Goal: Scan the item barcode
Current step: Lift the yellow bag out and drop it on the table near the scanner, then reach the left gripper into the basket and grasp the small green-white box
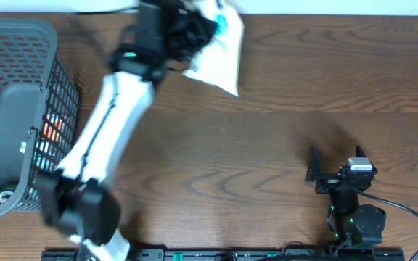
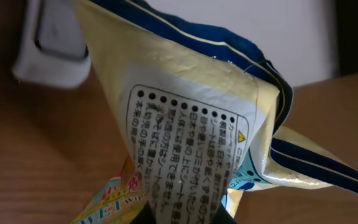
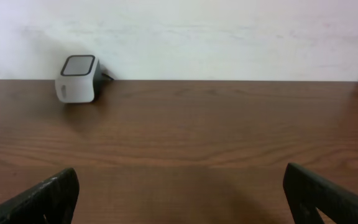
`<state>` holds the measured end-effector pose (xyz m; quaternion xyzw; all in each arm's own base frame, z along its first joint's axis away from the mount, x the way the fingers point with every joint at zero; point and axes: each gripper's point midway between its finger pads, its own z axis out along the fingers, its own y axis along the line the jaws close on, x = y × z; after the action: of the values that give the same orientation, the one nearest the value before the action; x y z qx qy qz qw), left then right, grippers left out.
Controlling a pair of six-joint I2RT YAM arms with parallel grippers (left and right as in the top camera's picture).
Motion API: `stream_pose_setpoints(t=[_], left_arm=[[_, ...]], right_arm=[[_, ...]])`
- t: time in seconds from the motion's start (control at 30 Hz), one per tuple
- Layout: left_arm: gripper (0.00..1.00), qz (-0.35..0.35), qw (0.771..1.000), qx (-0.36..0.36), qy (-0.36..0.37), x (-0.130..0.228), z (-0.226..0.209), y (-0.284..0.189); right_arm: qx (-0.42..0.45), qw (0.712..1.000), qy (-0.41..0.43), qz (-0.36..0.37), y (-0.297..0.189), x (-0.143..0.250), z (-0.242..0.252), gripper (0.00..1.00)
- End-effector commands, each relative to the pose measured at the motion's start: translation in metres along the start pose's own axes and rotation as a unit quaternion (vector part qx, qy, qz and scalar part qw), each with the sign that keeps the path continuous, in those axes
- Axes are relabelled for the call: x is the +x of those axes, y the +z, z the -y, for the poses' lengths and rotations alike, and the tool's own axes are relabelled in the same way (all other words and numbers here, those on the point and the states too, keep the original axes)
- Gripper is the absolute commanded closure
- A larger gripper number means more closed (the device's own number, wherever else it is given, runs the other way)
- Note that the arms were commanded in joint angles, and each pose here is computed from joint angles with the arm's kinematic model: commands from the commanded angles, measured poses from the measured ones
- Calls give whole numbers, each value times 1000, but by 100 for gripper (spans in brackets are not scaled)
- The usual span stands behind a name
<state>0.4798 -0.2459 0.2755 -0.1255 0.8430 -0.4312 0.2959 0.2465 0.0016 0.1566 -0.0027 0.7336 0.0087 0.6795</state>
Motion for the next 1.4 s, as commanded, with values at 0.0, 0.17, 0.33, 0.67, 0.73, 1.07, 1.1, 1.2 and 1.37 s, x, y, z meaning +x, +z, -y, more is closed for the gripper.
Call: stream_pose_setpoints(t=[0.0,0.17,0.33,0.67,0.73,1.07,1.1,1.2,1.37], left_arm=[[93,-6,1000,-13,-3,27,1,44],[89,-10,1000,-18,21,67,-6,103],[30,-19,998,-24,46,95,-11,130],[16,38,988,-17,150,21,8,59],[15,55,984,-31,166,-1,7,29],[12,217,959,-102,150,-109,-7,-184],[12,236,953,-112,154,-116,-10,-206],[12,297,927,-178,141,-136,-37,-275],[12,345,872,-346,35,-133,-125,-368]], right_arm=[[1,1000,2,-1,0,1,1,1],[1,1000,2,-1,0,1,1,1],[1,1000,2,-1,0,1,1,1],[1,1000,2,-1,0,1,1,1],[1,1000,2,-1,0,1,1,1],[1,1000,2,-1,0,1,1,1],[1,1000,2,-1,0,1,1,1],[1,1000,2,-1,0,1,1,1],[1,1000,2,-1,0,1,1,1]])
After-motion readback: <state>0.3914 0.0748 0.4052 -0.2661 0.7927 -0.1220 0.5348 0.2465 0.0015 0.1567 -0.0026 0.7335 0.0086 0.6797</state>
